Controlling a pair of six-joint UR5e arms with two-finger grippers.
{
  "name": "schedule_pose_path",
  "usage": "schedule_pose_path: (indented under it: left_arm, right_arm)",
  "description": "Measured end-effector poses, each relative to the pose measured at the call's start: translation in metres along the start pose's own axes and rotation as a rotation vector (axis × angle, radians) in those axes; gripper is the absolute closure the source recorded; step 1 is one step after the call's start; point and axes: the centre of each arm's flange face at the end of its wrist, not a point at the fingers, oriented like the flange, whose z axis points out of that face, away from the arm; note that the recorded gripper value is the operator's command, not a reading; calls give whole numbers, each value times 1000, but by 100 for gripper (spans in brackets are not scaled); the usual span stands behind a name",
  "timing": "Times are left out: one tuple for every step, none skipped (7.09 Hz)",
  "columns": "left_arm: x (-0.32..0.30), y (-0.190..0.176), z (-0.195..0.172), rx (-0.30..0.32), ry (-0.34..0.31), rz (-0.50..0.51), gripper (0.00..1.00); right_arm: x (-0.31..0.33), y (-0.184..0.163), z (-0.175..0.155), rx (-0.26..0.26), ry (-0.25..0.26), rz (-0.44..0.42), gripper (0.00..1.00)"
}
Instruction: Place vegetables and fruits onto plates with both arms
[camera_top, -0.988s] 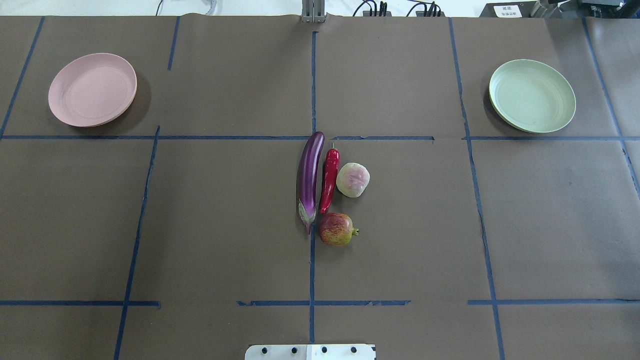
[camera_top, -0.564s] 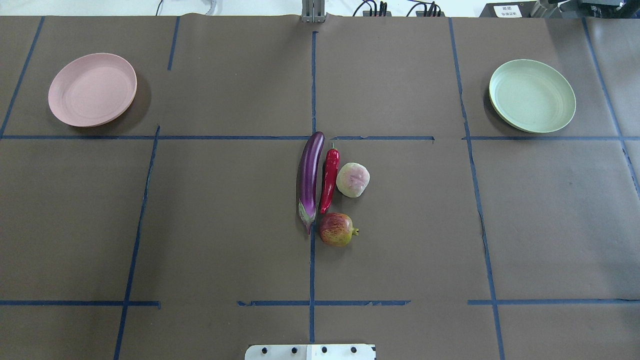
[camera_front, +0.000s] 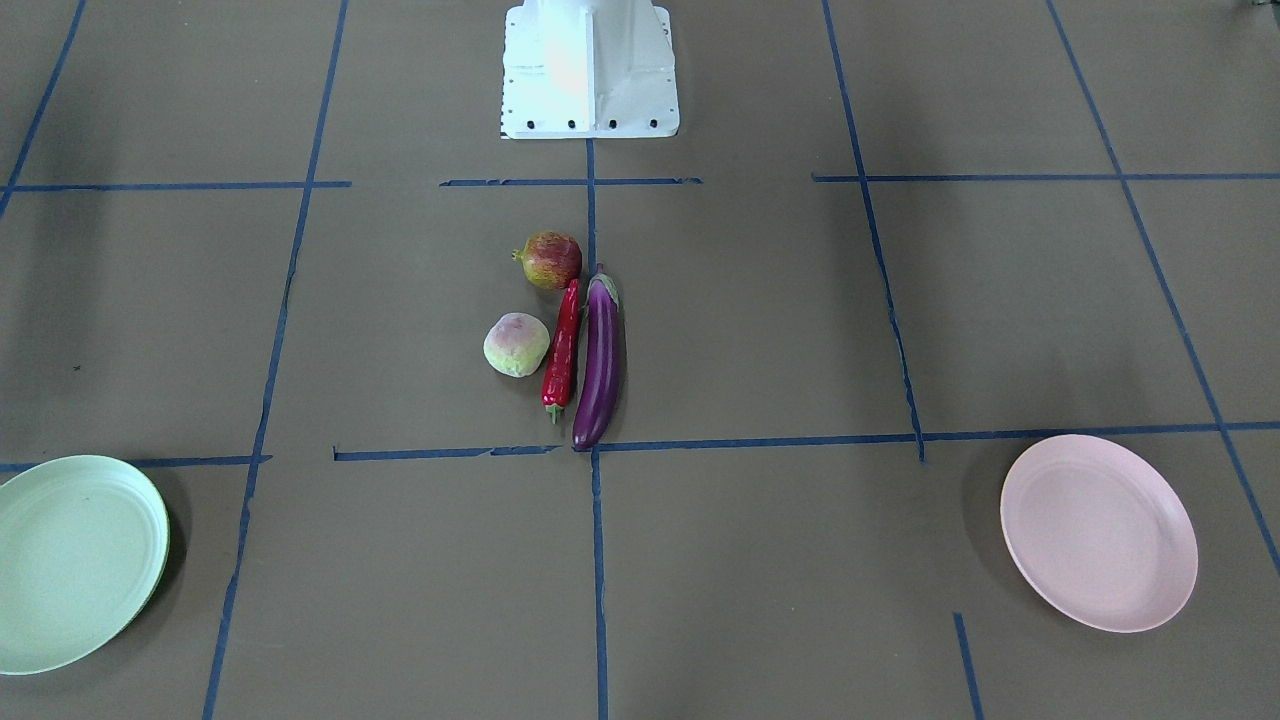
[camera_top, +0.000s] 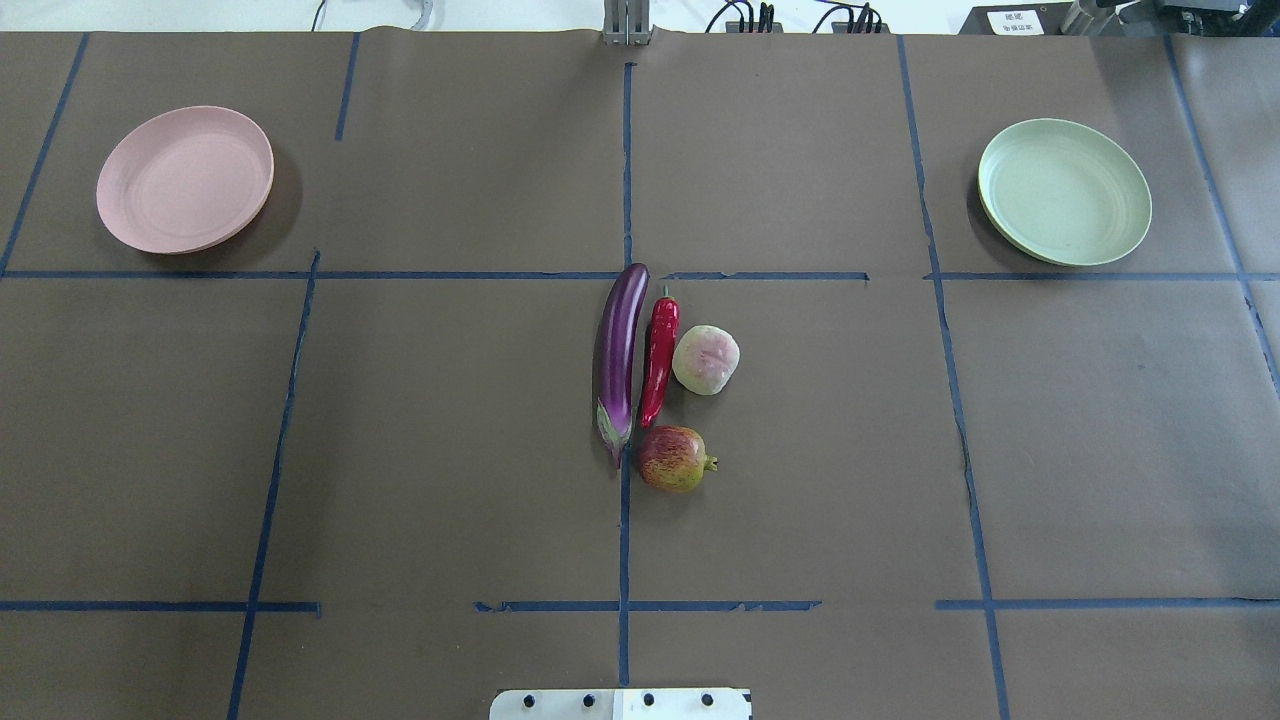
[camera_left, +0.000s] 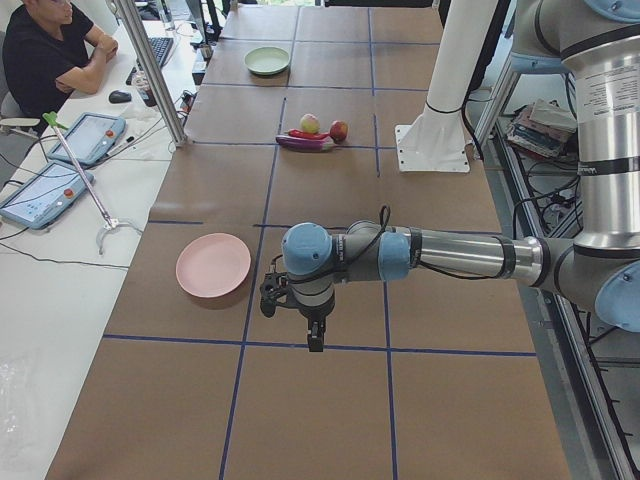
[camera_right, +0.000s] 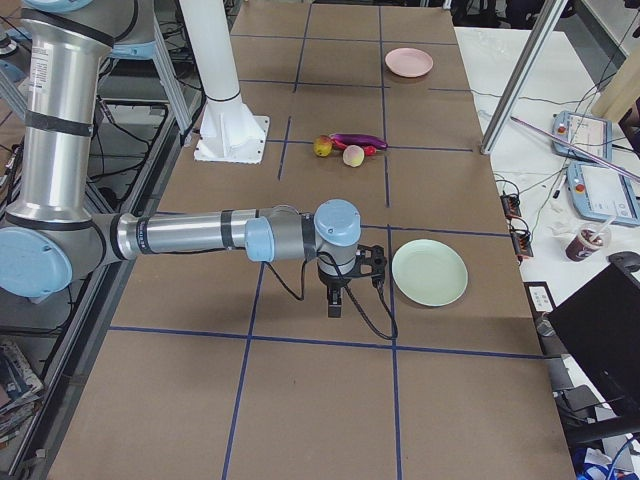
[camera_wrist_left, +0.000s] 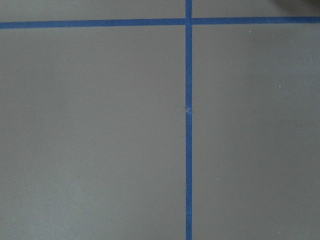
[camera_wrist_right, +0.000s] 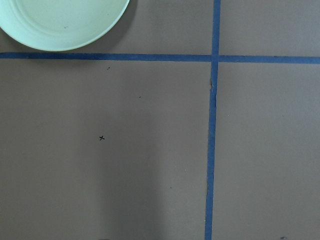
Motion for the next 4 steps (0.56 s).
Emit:
schedule_pose_path:
  left_arm:
    - [-2, 0, 2, -3, 2, -4, 0]
    - [-2, -1, 2, -2, 2, -4, 0]
    - [-1, -1, 1, 1, 3, 0, 0]
    - [1, -2, -1, 6, 4, 5, 0]
  right_arm:
    - [-2, -1, 0, 0, -4, -4, 0]
    - [-5, -2, -1, -1, -20, -9, 0]
    - [-12, -3, 1, -5, -50, -20, 0]
    - [-21, -5, 3, -3, -76, -50, 0]
